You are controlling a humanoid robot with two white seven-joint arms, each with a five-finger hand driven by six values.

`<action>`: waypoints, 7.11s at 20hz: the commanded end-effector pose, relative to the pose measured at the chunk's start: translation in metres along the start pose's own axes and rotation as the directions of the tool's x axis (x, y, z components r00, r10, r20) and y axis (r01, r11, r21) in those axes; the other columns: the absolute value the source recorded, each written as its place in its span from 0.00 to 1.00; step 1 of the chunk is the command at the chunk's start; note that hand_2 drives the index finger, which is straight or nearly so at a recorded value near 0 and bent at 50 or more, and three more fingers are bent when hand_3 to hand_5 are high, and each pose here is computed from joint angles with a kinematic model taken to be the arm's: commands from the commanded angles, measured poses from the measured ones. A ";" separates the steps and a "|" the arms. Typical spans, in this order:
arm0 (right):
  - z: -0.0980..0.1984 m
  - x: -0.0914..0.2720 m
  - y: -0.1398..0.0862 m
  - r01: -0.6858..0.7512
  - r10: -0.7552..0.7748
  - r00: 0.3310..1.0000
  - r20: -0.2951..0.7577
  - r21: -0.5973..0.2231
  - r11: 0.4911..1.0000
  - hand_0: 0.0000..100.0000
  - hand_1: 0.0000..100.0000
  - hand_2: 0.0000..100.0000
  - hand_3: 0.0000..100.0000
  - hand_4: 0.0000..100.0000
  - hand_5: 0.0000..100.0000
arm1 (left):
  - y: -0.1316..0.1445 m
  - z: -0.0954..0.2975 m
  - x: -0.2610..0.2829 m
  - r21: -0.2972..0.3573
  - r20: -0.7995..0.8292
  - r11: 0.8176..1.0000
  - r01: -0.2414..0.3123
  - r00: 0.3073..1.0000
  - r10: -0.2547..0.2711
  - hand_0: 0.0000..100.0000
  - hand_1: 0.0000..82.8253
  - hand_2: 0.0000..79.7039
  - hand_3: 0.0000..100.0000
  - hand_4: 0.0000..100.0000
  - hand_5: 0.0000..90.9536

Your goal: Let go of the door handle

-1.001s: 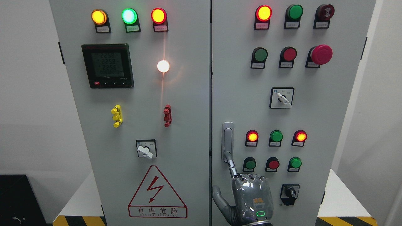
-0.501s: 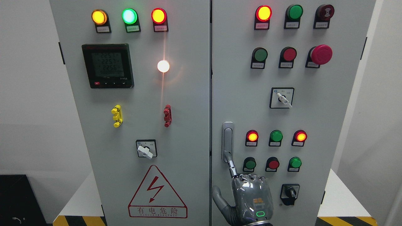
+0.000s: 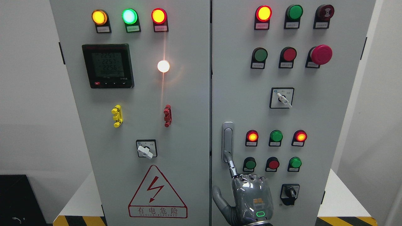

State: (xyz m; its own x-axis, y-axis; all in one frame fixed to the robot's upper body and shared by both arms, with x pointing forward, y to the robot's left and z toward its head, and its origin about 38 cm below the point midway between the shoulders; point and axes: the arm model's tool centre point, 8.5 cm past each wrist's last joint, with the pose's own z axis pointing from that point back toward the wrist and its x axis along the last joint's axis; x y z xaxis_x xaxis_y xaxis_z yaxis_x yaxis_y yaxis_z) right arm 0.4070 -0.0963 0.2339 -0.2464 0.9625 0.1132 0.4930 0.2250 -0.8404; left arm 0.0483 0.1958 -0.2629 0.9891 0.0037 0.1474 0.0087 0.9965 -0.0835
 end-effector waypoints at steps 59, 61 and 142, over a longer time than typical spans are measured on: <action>0.008 0.001 0.012 0.004 -0.004 1.000 -0.018 0.040 0.999 0.49 0.30 0.04 1.00 1.00 1.00 | 0.000 0.000 0.000 -0.001 0.002 1.000 0.000 1.000 0.000 0.12 0.67 0.00 0.00 0.00 0.00; 0.008 0.001 0.012 0.004 -0.004 1.000 -0.018 0.040 0.999 0.49 0.30 0.04 1.00 1.00 1.00 | 0.000 0.000 0.000 -0.001 0.002 1.000 0.000 1.000 0.000 0.12 0.67 0.00 0.00 0.00 0.00; 0.005 0.004 -0.016 0.006 -0.006 1.000 -0.003 -0.045 0.999 0.50 0.30 0.37 1.00 1.00 1.00 | 0.000 0.000 0.000 -0.001 0.000 1.000 0.000 1.000 0.000 0.12 0.67 0.00 0.00 0.00 0.00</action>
State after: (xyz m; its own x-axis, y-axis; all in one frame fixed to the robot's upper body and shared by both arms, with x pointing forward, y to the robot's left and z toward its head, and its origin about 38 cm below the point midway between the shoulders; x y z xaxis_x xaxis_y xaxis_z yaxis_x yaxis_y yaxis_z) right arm 0.3968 -0.0964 0.2387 -0.2413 0.9634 0.1170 0.5147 0.2292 -0.8262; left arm 0.0483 0.1958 -0.2629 0.9892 0.0037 0.1469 0.0087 0.9965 -0.0835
